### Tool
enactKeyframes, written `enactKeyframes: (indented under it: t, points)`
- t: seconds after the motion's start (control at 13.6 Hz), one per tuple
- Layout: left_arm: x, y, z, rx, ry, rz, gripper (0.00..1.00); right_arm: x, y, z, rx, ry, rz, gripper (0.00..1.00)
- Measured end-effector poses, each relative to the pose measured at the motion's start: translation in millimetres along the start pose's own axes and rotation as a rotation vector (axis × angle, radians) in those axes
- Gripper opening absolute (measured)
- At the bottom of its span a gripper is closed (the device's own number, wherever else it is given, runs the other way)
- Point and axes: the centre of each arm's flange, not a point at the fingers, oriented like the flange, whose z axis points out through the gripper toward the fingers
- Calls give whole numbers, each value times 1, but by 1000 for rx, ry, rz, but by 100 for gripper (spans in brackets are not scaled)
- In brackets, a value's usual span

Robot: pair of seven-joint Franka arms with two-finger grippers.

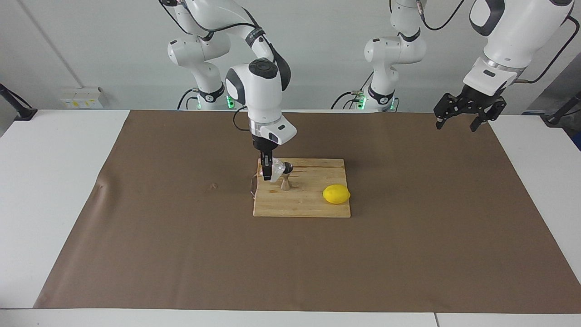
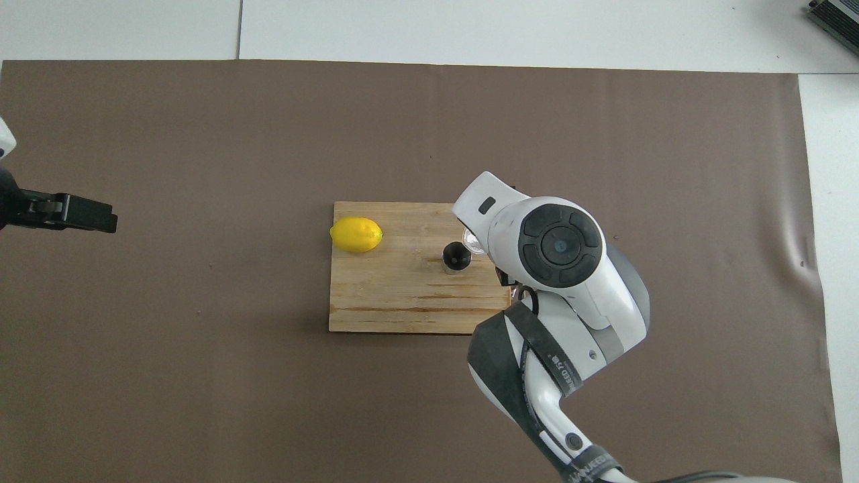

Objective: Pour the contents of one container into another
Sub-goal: 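Tilt the glass cup over the metal cup with the right gripper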

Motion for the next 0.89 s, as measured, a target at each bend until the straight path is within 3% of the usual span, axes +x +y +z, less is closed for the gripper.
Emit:
enactKeyframes:
  t: [0.89]
  points:
    - [0, -1, 0, 0, 0, -2, 100, 23, -7, -8, -105, -137, -193, 47]
